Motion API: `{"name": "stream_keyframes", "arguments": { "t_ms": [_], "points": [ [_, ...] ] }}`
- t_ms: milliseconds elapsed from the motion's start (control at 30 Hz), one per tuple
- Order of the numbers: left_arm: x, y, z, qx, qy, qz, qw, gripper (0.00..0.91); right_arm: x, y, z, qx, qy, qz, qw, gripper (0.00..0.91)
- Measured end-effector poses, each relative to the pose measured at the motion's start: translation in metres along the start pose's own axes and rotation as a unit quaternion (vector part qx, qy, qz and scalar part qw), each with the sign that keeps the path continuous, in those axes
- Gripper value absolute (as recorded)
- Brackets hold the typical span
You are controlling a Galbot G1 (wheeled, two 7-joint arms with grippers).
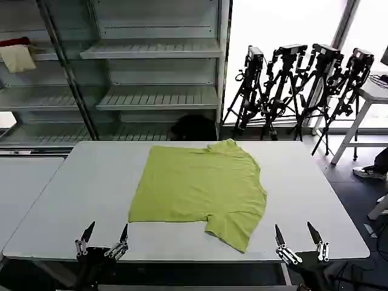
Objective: Fold and organize the clothes.
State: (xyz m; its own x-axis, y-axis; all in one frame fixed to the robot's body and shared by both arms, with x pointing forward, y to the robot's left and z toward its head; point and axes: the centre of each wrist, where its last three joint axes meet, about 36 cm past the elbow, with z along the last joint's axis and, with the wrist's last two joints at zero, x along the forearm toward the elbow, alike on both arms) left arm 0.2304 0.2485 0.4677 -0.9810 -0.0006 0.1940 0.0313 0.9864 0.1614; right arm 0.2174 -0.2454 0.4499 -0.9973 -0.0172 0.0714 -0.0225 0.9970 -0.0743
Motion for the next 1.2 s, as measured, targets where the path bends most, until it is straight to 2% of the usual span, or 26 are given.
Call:
{"name": "stream_keyframes", "arguments": {
  "t_ms": [133, 433, 600, 900, 1200],
  "points": [
    [-0.007, 0.001, -0.007, -0.012, 0.026, 0.006, 1.0, 0.907, -0.004, 0.013, -0.009, 0.001, 0.026, 0.003, 1.0, 0.907],
    [-0.026, 0.006, -0.02, -0.024, 0.073, 0.03, 0.997, 0.907, -0.013, 0.038, -0.024, -0.007, 0.117, -0.006, 0.993, 0.907],
    [-0.039, 0.01, -0.023, -0.018, 0.09, 0.039, 0.995, 0.907, -0.017, 0.049, -0.027, -0.013, 0.154, -0.025, 0.988, 0.907],
    [-0.06, 0.016, -0.022, 0.007, 0.113, 0.061, 0.992, 0.907, -0.022, 0.066, -0.026, -0.018, 0.193, -0.052, 0.98, 0.907],
    [-0.085, 0.019, -0.017, 0.03, 0.125, 0.066, 0.99, 0.907, -0.022, 0.079, -0.024, -0.021, 0.214, -0.064, 0.975, 0.907]
  ]
}}
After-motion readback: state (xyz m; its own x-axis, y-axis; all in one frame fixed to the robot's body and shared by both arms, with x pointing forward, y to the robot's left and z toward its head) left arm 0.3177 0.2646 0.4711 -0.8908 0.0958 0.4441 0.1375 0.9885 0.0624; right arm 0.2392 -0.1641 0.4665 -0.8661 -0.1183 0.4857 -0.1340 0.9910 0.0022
